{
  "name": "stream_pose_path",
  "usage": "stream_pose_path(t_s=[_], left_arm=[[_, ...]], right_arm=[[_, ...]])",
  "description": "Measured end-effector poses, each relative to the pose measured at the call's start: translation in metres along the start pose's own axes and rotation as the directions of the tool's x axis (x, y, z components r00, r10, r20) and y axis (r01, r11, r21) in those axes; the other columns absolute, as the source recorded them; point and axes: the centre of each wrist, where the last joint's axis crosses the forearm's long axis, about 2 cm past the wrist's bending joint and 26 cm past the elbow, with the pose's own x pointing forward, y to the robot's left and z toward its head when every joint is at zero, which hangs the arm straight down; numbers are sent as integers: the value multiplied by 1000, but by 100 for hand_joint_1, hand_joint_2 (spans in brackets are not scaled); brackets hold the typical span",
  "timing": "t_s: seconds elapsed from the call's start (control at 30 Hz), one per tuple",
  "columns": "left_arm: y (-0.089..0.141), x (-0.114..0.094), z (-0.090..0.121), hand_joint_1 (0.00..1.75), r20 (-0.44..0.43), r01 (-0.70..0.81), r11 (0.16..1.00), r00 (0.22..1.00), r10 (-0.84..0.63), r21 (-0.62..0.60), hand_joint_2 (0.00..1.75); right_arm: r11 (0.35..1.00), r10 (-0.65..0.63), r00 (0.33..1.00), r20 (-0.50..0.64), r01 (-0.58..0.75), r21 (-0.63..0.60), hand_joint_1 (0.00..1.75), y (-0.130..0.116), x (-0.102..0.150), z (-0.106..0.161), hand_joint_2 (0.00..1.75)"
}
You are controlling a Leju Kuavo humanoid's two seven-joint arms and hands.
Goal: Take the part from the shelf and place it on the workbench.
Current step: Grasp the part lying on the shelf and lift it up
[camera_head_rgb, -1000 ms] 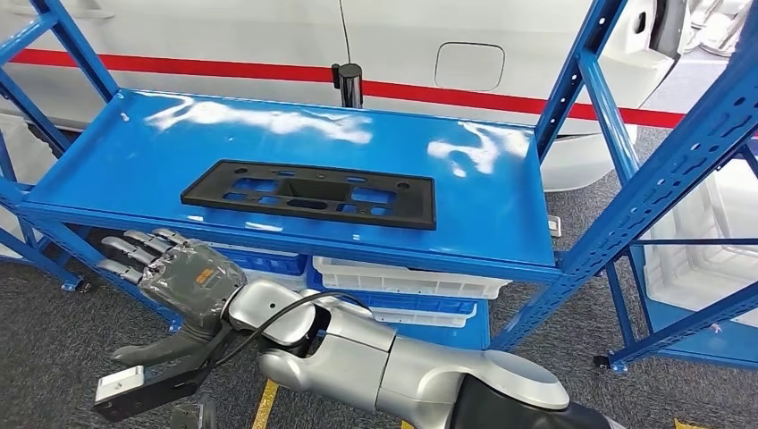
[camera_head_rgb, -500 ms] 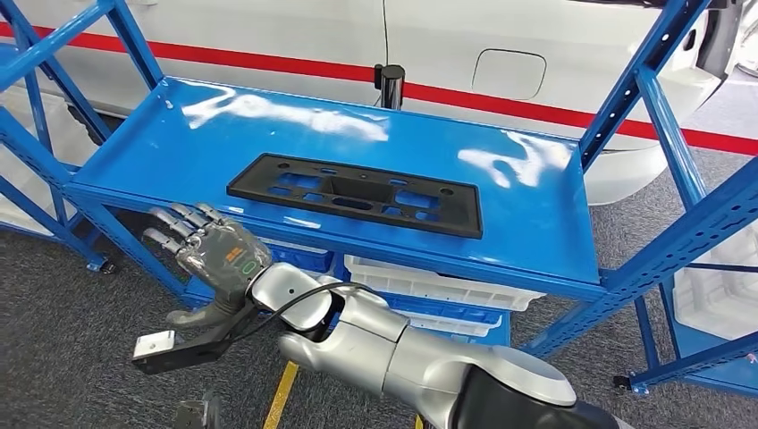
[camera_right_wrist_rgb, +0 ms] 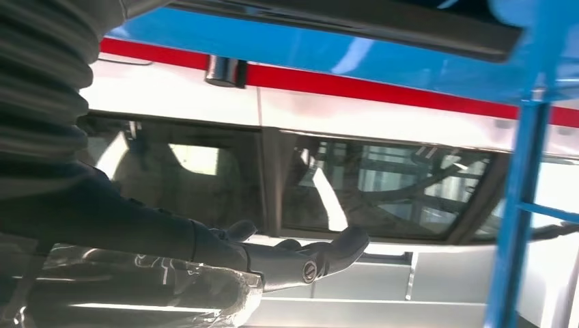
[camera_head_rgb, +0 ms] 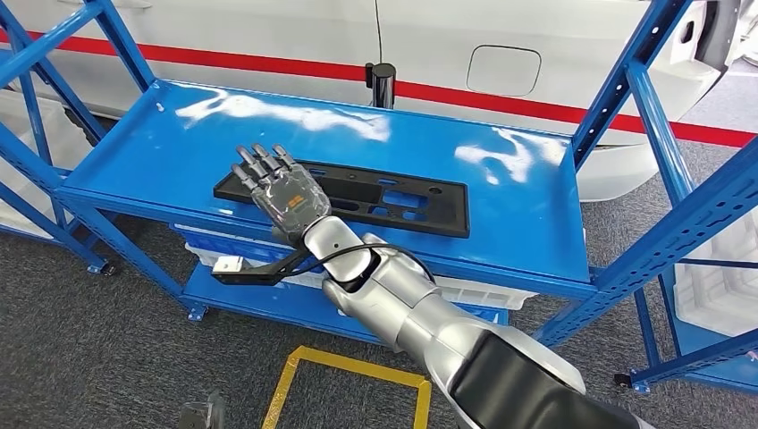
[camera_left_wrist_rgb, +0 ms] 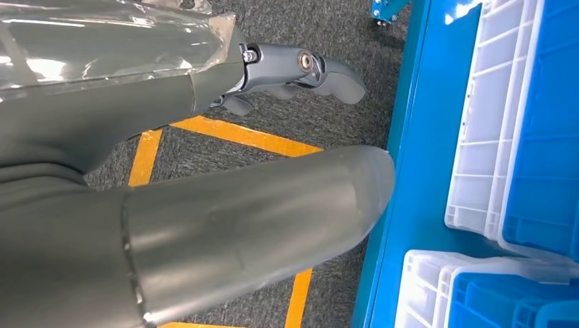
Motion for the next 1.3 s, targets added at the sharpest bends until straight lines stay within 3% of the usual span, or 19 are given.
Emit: stream_pose_path(t_s=[0.37, 0.87, 1.3], left_arm=[[0, 1, -1, 0, 5, 11, 1000, 1000, -11, -25, 0], [-5, 6, -4, 0, 24, 36, 997, 999, -34, -68, 0], [-5, 5, -3, 0, 24, 40, 997, 999, -39, -64, 0]], right_arm=[[998, -12, 993, -114, 18, 55, 0, 14, -28, 7, 175], [992, -33, 995, -89, 43, 117, 0, 39, -9, 38, 175], [993, -72, 984, -164, 86, 76, 0, 43, -16, 42, 175]])
